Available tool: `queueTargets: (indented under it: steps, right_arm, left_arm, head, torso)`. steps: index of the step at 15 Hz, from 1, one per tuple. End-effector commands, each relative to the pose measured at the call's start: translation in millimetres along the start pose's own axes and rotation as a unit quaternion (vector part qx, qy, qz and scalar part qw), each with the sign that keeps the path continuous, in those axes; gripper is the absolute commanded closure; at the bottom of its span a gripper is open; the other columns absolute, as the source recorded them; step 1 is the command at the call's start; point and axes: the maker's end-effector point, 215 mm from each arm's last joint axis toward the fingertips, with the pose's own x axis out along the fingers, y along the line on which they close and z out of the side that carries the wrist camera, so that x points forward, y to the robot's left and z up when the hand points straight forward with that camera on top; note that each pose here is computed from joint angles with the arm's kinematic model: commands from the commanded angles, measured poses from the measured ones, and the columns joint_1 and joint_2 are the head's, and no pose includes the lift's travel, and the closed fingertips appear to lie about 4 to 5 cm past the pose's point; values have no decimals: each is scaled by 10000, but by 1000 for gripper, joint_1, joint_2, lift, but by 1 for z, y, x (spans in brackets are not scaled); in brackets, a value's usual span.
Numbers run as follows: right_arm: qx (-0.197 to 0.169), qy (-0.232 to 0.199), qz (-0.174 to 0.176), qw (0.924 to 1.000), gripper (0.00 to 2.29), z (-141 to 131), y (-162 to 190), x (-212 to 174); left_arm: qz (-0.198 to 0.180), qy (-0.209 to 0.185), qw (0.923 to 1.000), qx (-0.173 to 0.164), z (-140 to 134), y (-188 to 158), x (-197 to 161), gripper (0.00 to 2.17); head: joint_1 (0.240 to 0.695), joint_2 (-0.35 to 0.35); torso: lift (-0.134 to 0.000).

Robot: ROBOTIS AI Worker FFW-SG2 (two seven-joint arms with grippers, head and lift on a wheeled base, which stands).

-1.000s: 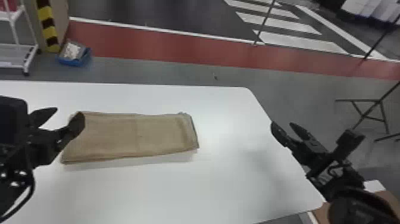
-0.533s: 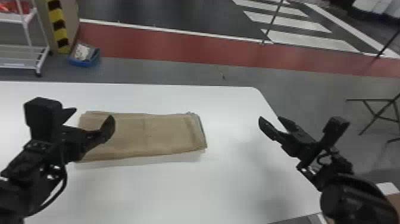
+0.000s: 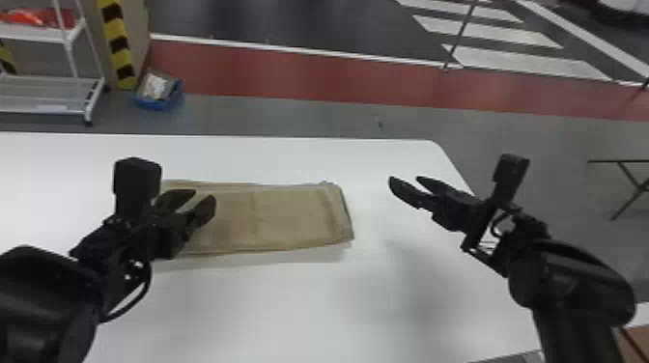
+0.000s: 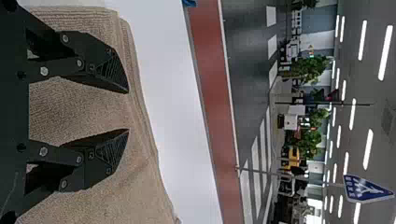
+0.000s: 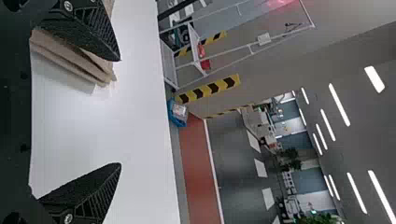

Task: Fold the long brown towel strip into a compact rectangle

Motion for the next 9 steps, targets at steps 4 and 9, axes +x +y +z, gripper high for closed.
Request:
queueTargets:
  steps: [4, 9]
  right_arm:
    - [350, 805, 482, 9950, 134, -9, 37, 29]
    - [440, 1635, 468, 9845, 154, -39, 44, 40]
  left_arm:
    - [21, 93, 10000, 9, -7, 11, 1, 2064]
    - [-16, 379, 9993, 9, -24, 15, -1, 2064]
  head:
    - [695, -176]
    - [695, -146]
  torso:
    - [-128]
    - [-128]
